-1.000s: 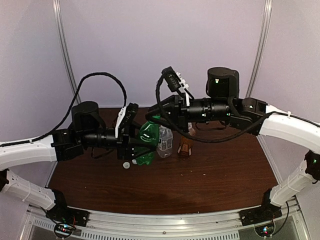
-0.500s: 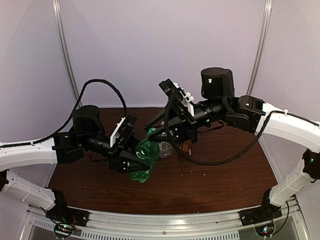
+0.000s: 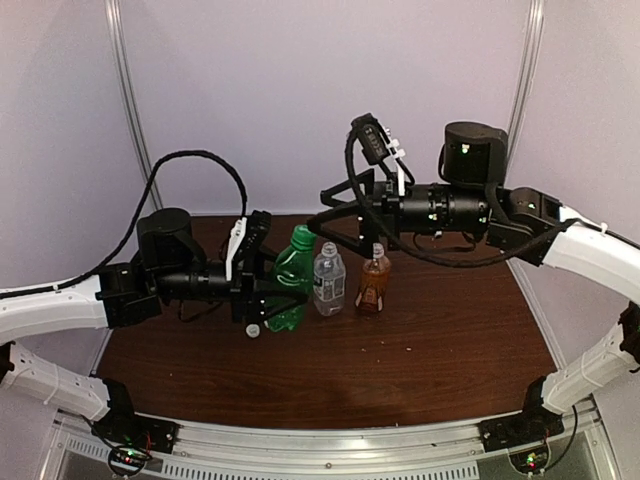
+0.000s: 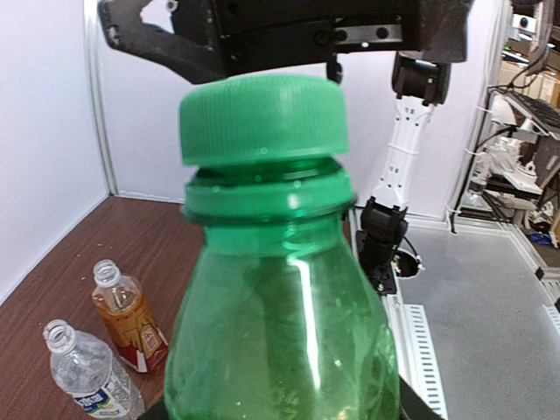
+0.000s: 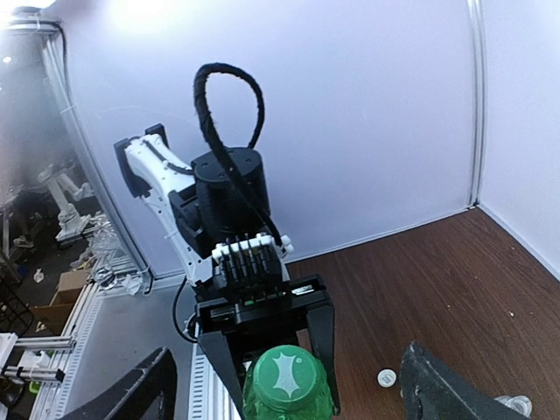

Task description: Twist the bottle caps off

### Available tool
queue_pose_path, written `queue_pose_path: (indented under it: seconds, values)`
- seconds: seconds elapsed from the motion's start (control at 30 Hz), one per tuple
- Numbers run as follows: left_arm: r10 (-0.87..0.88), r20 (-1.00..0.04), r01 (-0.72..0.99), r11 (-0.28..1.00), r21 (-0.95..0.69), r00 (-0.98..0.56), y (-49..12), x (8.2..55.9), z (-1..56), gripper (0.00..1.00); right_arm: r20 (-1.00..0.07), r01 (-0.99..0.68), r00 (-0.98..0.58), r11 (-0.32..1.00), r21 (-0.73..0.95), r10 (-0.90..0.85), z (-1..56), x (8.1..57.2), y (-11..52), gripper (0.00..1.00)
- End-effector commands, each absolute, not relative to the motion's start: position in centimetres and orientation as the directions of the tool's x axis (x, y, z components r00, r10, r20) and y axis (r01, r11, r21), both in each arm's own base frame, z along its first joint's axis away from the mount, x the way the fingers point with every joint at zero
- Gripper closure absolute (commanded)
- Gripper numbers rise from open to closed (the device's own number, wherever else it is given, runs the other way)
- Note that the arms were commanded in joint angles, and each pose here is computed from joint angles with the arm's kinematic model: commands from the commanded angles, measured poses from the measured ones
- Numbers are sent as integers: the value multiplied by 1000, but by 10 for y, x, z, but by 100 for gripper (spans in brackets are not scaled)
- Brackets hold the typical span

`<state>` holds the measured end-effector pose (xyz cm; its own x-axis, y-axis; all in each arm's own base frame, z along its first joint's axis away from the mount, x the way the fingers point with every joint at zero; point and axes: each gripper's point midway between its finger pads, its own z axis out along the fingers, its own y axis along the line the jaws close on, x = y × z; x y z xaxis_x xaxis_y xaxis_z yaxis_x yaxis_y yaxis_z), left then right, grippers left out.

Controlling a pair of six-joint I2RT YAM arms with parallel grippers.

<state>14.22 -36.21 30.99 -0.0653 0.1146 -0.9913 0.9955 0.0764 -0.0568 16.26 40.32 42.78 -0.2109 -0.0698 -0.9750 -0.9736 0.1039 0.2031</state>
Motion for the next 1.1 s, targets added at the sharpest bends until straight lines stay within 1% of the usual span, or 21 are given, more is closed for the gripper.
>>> queue_pose_path:
  seconds: [0.0,0.07,0.13,0.23,0.33,0.6,0.73,0.87,0.97,1.07]
  values:
    - [55,-997,964,264,-41,-58,-357,176,332,91,-960,-897,-279,349,272,31,431,198,398,11]
    - [47,-997,952,302,-50,-68,-356,182,333,91,-950,-862,-309,408,300,47,427,208,400,11]
    - [40,-997,948,313,-54,-70,-356,184,334,91,-942,-833,-331,454,316,50,421,216,402,12]
    - [39,-997,946,320,-56,-72,-359,186,333,91,-936,-823,-349,463,329,43,416,219,409,15]
    - [48,-996,947,316,-62,-81,-362,187,331,91,-933,-832,-359,444,334,28,412,217,417,19]
    - [58,-995,946,320,-55,-78,-363,188,328,91,-932,-844,-361,418,335,18,409,214,424,38]
    - [66,-995,945,324,-54,-79,-363,189,325,91,-933,-850,-359,406,335,18,409,213,425,46]
    - [69,-995,944,325,-51,-78,-362,188,324,91,-934,-856,-358,394,335,15,410,211,427,57]
    - [71,-995,944,327,-48,-75,-362,188,324,92,-934,-860,-356,387,333,13,409,210,428,67]
    - [69,-995,944,328,-44,-70,-361,188,325,92,-937,-867,-349,374,329,14,412,208,429,79]
